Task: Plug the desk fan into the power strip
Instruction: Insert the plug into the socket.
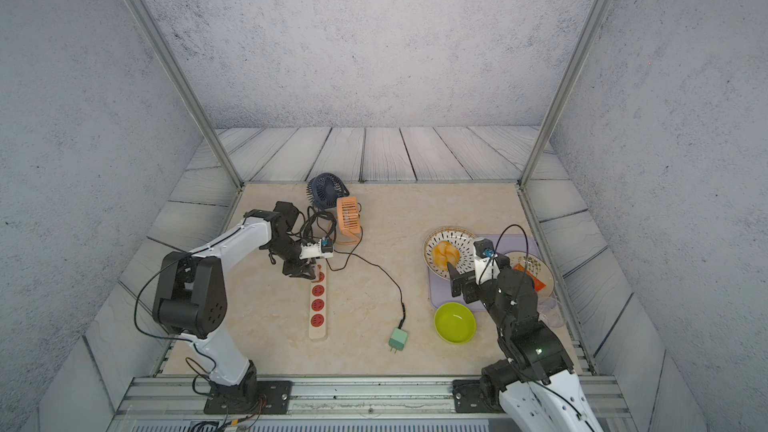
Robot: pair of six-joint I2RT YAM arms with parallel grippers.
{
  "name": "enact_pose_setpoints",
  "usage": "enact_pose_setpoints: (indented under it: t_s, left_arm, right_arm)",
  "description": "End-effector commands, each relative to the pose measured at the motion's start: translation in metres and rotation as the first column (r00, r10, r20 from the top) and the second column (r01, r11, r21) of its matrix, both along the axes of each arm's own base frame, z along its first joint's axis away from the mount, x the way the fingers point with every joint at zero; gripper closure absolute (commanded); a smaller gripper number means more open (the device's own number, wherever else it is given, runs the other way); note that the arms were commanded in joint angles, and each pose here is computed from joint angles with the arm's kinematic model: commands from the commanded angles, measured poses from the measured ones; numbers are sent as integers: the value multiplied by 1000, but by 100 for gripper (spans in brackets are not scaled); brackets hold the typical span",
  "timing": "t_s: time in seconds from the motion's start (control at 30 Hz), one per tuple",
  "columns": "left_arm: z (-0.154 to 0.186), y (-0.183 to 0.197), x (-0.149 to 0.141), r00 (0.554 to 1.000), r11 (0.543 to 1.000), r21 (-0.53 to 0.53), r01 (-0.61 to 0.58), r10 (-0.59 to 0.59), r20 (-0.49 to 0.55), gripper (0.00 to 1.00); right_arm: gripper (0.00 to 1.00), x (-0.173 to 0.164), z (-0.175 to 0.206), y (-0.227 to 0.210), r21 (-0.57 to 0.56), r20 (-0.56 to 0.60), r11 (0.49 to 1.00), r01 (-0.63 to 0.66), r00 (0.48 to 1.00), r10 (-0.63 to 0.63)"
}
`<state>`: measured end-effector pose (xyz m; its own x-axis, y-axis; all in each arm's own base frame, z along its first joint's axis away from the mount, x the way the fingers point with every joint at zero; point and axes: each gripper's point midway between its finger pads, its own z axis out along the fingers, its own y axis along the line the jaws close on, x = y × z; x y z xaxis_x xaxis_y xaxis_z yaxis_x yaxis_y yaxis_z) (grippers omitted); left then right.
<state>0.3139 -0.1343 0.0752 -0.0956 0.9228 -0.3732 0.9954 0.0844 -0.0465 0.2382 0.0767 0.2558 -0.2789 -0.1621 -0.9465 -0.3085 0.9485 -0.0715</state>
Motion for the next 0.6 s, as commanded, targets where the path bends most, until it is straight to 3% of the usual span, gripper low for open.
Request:
enact_pose_setpoints:
  t_s: [0.0, 0.27, 0.57]
  left_arm:
    - [-19, 0, -7, 998, 997, 76, 17, -12, -56, 100]
    - [-55, 10, -15, 990, 926, 372, 62, -9, -143, 100]
    - [-65, 27, -24, 985, 911, 408, 61, 13, -174, 100]
  right_arm:
    - [1, 1, -1, -2, -10, 5, 1000, 8, 1000, -8]
    - [1, 0, -1, -2, -9, 4, 1000, 10, 1000, -10]
    - [1, 1, -2, -3, -11, 5, 1000, 14, 1000, -14]
